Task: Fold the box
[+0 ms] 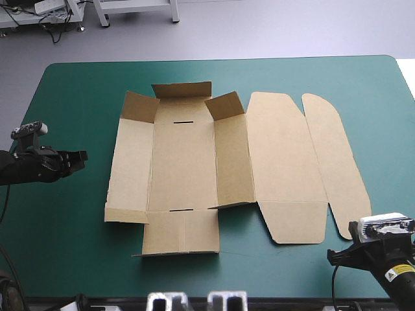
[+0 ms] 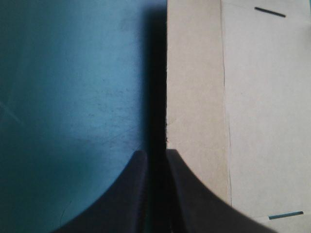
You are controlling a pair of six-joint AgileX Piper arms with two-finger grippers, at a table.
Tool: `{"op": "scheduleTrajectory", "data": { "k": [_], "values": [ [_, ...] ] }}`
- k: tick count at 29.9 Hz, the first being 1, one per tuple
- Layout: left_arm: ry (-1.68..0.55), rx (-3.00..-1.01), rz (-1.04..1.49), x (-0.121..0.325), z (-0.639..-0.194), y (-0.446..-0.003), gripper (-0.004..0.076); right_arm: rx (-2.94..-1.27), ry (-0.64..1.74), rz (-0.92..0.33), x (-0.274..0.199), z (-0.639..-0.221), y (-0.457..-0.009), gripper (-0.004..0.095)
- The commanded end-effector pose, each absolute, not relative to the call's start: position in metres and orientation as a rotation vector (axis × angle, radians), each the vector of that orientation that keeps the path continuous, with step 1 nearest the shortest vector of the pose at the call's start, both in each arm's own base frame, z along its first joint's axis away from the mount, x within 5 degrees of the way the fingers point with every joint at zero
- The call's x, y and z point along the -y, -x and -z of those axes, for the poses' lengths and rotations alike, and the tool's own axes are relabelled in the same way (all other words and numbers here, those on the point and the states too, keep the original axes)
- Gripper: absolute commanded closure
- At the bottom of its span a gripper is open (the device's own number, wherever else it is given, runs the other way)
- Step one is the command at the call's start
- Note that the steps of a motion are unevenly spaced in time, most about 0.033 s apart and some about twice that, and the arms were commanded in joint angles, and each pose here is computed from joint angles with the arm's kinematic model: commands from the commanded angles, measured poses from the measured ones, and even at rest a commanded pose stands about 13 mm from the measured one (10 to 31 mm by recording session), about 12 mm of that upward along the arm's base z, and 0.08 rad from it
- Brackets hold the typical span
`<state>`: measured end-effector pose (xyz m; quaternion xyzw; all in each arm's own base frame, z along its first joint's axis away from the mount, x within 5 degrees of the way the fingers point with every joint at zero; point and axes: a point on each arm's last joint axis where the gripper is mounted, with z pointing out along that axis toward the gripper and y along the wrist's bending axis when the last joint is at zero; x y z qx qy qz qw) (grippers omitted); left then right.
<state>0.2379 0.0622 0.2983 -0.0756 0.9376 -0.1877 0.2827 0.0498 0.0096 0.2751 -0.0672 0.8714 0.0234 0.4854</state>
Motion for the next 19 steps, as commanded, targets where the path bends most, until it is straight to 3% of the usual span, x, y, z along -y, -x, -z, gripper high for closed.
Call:
{"op": "scheduleTrajectory", "data": {
  "k": [1,5,7,19],
  "values": [
    [0.215,-2.516,0.621,-0.061,-0.296,-0.247,0.0449,-2.028,0.151,-0.053,-0.009,-0.287,-0.055,0.0928],
    [0.227,-2.542,0.728,-0.062,-0.273,-0.258,0.0182,-2.028,0.149,-0.058,-0.01,-0.287,-0.055,0.0928],
    [0.232,-2.549,0.75,-0.064,-0.266,-0.263,0.012,-2.028,0.149,-0.058,-0.01,-0.287,-0.055,0.0928],
    [0.202,-2.585,1.205,-0.055,-0.219,-0.285,0.011,-2.028,0.149,-0.058,-0.01,-0.287,-0.055,0.0928]
  ]
}}
